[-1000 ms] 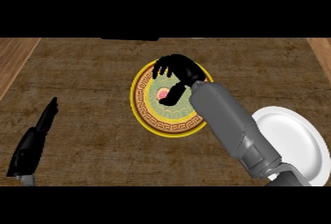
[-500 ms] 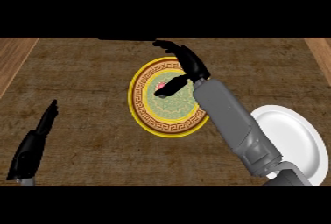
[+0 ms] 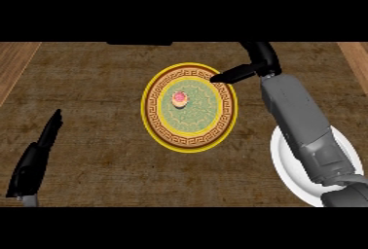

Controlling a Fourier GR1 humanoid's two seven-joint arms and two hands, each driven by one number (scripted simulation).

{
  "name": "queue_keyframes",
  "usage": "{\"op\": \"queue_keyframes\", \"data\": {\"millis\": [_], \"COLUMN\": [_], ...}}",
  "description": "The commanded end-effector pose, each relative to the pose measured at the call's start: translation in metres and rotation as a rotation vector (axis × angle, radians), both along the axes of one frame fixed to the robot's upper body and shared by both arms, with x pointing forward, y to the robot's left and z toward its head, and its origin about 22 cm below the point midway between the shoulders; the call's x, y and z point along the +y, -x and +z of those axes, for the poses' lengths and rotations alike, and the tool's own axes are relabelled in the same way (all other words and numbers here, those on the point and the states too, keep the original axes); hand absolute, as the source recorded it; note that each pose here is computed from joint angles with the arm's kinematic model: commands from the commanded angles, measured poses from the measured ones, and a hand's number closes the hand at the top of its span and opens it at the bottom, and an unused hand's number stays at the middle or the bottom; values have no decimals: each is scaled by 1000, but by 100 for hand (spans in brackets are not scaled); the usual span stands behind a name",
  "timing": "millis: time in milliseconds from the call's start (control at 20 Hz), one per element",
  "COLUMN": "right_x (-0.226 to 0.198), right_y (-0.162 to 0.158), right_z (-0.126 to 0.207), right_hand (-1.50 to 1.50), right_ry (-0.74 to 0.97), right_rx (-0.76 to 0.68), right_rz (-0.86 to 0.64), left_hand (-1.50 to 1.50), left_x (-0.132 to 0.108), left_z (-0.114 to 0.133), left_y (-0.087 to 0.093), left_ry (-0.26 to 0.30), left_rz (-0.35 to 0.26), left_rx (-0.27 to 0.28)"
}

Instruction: Pick the cupcake from the plate and place it in the plate

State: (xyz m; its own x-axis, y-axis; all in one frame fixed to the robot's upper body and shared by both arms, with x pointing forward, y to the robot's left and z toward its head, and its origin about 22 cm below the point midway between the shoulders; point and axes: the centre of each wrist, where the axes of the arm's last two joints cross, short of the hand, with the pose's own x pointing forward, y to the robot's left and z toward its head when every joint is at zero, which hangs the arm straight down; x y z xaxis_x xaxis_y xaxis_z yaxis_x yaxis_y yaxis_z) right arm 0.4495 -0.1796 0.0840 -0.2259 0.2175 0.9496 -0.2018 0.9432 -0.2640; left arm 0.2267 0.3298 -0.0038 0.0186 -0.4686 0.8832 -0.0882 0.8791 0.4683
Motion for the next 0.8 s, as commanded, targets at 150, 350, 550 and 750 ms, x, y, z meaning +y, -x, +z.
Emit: {"op": "queue_keyframes", "data": {"millis": [150,350,550,750], "right_x": [-86,-118,-158,-180], "right_y": [3,12,17,24], "right_z": [-9,-19,-6,-5], "right_hand": [-150,-150,-150,-150], "right_ry": [-125,-97,-51,-67], "right_rx": [-62,-113,-116,-104], "right_rz": [-16,25,23,-13], "left_hand": [0,0,0,0], "left_x": [-1,-9,-15,-4], "left_z": [6,-9,5,8], "left_y": [1,6,-14,-8], "left_ry": [-7,5,-6,-9], "left_rz": [-19,-13,-27,-44], "left_rx": [-4,-6,-24,-9]}}
